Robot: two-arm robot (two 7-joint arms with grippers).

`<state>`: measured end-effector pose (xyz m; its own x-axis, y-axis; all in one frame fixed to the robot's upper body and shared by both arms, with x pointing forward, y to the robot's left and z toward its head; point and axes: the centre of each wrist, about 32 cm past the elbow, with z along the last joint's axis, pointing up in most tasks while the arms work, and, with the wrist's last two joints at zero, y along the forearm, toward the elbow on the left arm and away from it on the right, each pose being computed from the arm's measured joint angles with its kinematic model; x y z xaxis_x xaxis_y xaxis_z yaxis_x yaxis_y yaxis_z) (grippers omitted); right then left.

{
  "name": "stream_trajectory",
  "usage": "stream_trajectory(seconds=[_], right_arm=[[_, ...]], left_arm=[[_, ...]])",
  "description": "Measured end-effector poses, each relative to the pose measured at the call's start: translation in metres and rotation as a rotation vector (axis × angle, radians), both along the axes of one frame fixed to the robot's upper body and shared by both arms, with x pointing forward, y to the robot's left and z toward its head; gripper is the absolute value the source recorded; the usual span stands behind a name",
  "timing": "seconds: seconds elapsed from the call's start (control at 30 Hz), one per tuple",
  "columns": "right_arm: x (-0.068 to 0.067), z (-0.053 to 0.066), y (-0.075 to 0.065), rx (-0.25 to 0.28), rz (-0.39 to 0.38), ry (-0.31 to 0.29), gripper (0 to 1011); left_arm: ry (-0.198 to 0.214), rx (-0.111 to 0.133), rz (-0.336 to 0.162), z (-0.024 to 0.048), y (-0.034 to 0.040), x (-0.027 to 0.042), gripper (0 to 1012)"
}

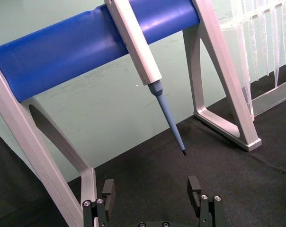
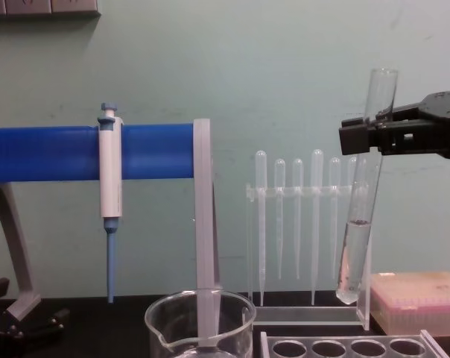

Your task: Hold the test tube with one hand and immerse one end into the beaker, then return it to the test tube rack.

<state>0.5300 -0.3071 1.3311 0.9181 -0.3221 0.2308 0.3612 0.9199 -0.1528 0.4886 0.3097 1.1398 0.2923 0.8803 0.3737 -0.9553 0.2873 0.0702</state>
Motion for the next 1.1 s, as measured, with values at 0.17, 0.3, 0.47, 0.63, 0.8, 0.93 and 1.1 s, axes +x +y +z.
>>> stream_trajectory(seconds=[0.17,0.3,0.47,0.63,0.8,0.93,1.1], right_arm=[[0.0000,0.0000,0.0000,0.000,0.000,0.000,238],[0.0000,0.0000,0.0000,0.000,0.000,0.000,238],[0.0000,0.0000,0.0000,0.000,0.000,0.000,238],[0.0000,0.0000,0.0000,0.000,0.000,0.000,238],[0.0000,0.0000,0.0000,0.000,0.000,0.000,238],[0.0000,0.0000,0.0000,0.000,0.000,0.000,238],[0.0000,0.0000,0.0000,0.000,0.000,0.000,238]], left_arm=[[0.000,0.000,0.000,0.0000,0.0000,0.0000,1000],[0.000,0.000,0.000,0.0000,0.0000,0.0000,1000],[0.000,0.000,0.000,0.0000,0.0000,0.0000,1000],[0.000,0.000,0.000,0.0000,0.0000,0.0000,1000],[0.000,0.000,0.000,0.0000,0.0000,0.0000,1000],[0.000,0.000,0.000,0.0000,0.0000,0.0000,1000],[0.000,0.000,0.000,0.0000,0.0000,0.0000,1000]])
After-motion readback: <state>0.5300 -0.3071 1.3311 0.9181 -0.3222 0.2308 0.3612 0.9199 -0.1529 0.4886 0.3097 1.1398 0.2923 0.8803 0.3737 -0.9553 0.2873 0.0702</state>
